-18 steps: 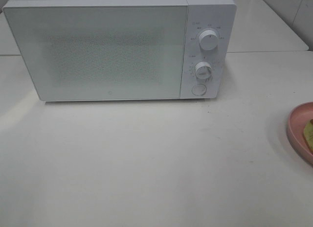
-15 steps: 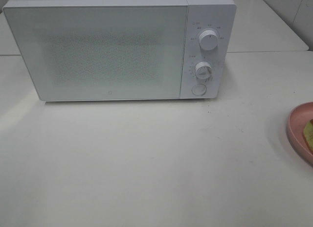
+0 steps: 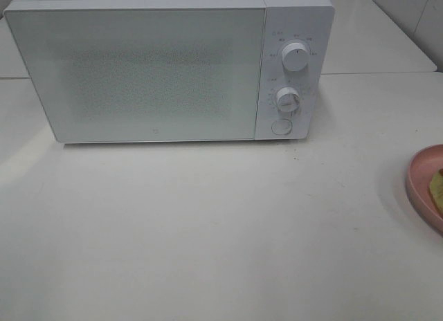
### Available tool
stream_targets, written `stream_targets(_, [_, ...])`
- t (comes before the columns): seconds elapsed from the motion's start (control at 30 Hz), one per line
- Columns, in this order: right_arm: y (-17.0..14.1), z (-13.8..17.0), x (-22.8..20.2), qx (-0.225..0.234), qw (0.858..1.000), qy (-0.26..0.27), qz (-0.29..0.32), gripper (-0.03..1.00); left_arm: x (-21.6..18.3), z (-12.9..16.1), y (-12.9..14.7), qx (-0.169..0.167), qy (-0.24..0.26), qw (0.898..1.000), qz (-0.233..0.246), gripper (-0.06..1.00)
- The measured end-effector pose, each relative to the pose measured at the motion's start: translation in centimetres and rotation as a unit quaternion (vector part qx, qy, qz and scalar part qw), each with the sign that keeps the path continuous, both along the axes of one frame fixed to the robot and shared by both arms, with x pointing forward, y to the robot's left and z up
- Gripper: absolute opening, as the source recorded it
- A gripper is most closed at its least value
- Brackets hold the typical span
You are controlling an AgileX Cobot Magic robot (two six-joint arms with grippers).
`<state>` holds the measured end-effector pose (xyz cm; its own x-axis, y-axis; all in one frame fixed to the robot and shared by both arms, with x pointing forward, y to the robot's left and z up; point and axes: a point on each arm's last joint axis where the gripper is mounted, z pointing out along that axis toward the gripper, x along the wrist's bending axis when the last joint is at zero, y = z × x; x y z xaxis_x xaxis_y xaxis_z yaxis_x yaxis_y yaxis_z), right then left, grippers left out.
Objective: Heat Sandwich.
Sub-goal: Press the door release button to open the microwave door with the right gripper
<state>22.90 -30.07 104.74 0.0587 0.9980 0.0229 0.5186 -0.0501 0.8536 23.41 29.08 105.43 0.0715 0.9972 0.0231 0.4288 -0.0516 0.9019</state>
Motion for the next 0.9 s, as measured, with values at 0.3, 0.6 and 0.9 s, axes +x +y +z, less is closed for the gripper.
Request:
stream_targets(0.3, [0.2, 1.1, 1.4, 0.012, 1.000, 0.027, 0.007, 0.77, 0.0, 0.0, 0.0, 0.000, 0.000, 1.000, 0.000, 0.99])
stream_targets(0.6, [0.2, 1.5, 4.0, 0.015, 0.998, 0.055, 0.008, 0.77, 0.0, 0.0, 0.0, 0.000, 0.000, 1.000, 0.000, 0.99])
stream_targets(0.9, [0.2, 1.9, 7.0, 0.015, 0.999, 0.052, 0.008, 0.77, 0.0, 0.0, 0.0, 0.000, 0.000, 1.000, 0.000, 0.99])
